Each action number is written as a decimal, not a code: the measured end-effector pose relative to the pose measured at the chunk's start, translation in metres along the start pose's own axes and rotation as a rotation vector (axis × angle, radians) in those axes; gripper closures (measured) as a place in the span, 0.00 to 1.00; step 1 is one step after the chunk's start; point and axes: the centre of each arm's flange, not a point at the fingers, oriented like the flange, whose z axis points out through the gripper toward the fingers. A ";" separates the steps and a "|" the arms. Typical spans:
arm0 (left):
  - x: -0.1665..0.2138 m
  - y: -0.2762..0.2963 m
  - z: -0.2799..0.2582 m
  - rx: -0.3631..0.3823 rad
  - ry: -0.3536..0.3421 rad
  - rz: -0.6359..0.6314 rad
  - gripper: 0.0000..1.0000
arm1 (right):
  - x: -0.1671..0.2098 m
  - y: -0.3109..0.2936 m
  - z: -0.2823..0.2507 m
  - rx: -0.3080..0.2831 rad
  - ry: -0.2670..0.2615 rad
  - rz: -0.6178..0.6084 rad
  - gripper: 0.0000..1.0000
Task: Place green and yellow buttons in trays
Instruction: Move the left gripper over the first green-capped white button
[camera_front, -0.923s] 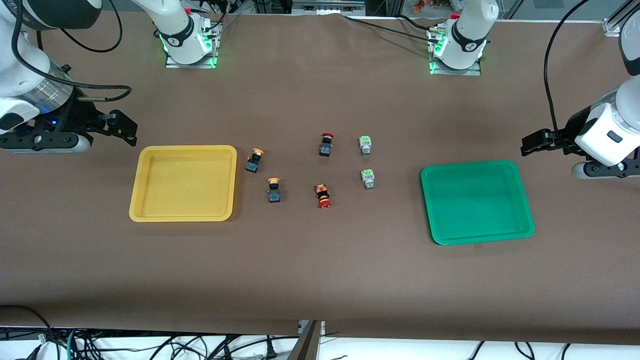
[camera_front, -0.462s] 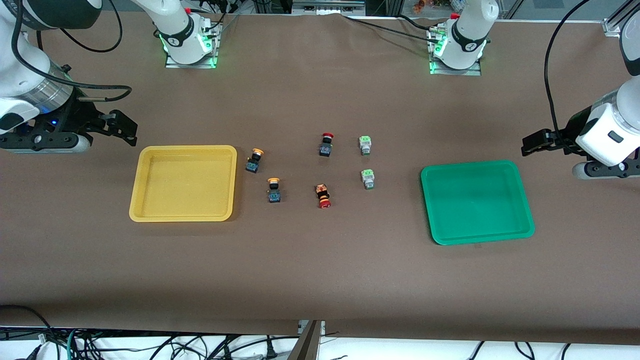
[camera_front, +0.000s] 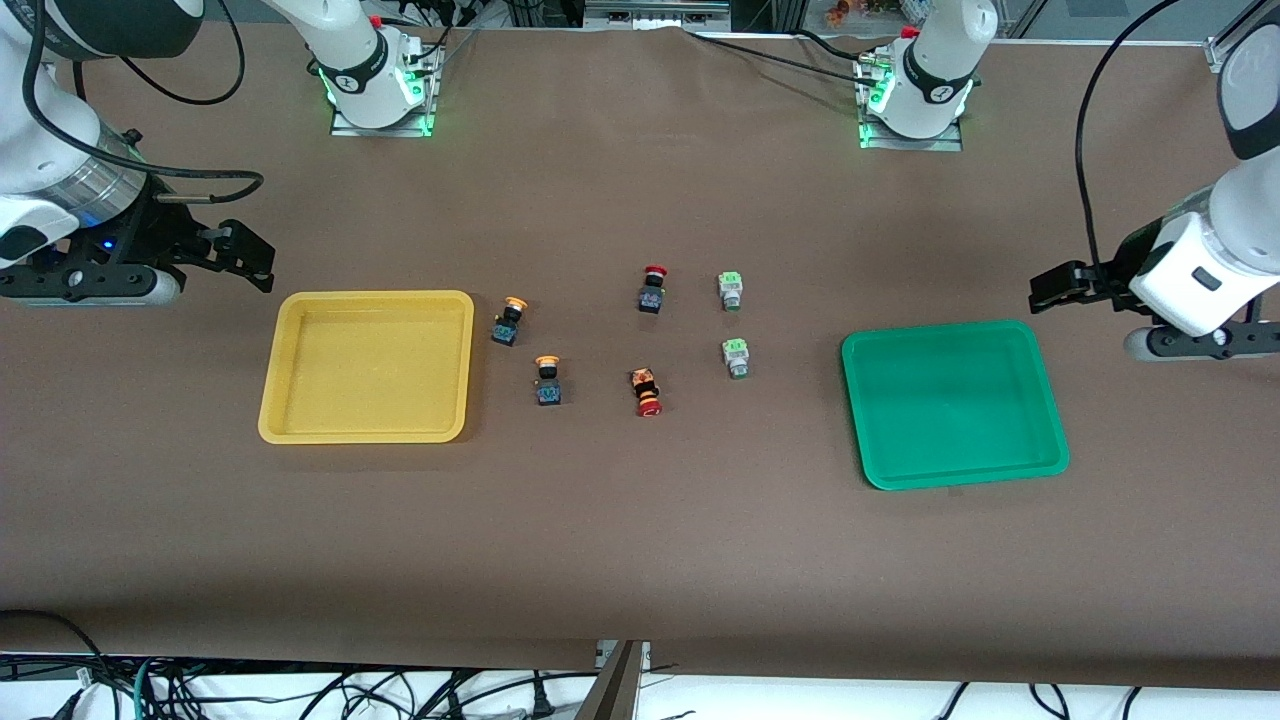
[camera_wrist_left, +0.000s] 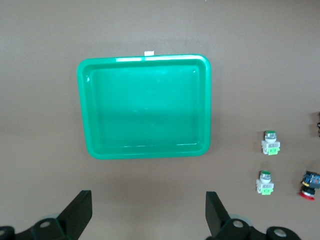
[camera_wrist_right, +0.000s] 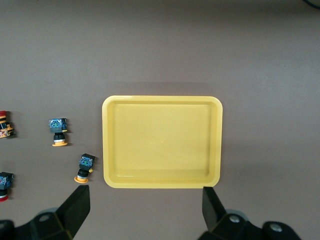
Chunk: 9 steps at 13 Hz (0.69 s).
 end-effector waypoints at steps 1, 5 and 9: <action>0.001 0.013 0.007 -0.001 0.005 -0.001 0.00 | 0.000 0.000 0.000 0.000 0.000 0.000 0.00; 0.000 0.095 0.054 -0.025 0.046 0.009 0.00 | 0.000 0.000 0.000 0.000 0.001 0.000 0.00; 0.003 0.175 0.133 -0.069 0.039 -0.065 0.00 | 0.000 0.000 -0.001 0.000 0.002 0.002 0.00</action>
